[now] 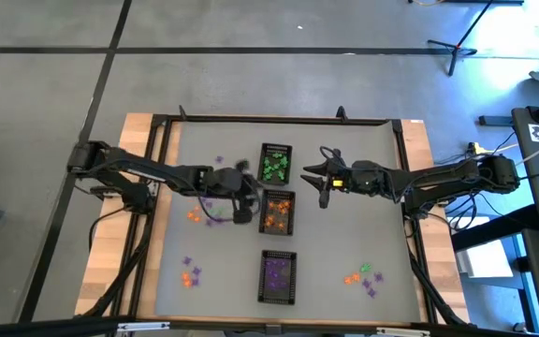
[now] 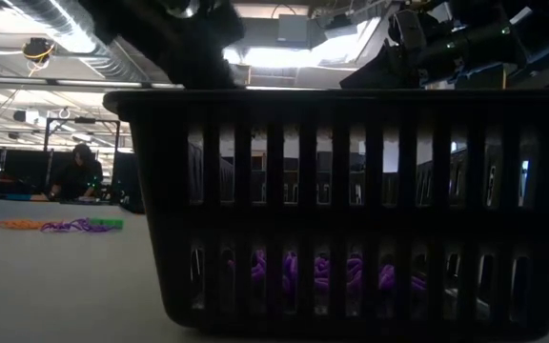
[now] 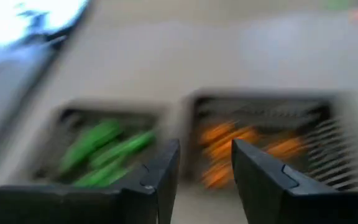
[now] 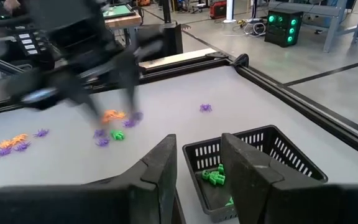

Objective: Sort Halloween decoration
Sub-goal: Put the violet spider toy into the bottom black bin

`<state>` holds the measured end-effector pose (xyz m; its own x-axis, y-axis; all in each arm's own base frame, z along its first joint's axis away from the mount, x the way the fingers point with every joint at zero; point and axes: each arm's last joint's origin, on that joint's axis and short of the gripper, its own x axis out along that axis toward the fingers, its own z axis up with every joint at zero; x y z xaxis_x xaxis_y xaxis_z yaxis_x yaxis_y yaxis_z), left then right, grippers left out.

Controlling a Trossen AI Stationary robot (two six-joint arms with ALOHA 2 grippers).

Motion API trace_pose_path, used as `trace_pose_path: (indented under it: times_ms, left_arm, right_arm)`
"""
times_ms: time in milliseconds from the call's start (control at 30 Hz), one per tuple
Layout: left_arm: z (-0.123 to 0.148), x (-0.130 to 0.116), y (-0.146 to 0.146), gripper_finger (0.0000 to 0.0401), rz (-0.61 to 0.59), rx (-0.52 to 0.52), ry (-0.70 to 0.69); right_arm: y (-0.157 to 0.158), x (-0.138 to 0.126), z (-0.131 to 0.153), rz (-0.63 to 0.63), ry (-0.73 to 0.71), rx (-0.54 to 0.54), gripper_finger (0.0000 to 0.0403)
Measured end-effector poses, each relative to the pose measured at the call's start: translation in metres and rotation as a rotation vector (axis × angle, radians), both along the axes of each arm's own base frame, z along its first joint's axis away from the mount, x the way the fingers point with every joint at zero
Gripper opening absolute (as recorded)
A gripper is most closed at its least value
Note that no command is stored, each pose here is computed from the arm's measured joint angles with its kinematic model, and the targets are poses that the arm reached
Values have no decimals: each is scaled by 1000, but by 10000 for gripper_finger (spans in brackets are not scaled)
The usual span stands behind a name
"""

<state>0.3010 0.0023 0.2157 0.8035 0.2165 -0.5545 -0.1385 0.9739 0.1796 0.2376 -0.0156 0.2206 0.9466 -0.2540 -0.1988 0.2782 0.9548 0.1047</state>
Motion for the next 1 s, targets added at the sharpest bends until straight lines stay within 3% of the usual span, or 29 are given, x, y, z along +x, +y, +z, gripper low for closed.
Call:
trace_pose_path:
  times_ms: [133,233,300,400,500,733,1000]
  left_arm:
    - [5,-30,22,136,333,229,186]
    - [2,-49,47,136,524,273,316]
    - [-2,-58,66,136,575,224,380]
    - [-10,-68,95,136,581,67,444]
    - [-16,-79,123,136,592,-84,452]
    - [-43,-97,167,136,613,-326,497]
    - [-87,-88,175,136,583,-409,626]
  right_arm:
    - [0,0,0,0,2,0,124]
    - [0,0,0,0,-2,0,124]
    - [0,0,1,-5,-8,-1,124]
    - [0,0,2,-15,-17,-3,124]
    - [0,0,3,-15,-34,-4,124]
    - [0,0,2,-14,-24,-3,124]
    - [0,0,2,-14,-22,-3,124]
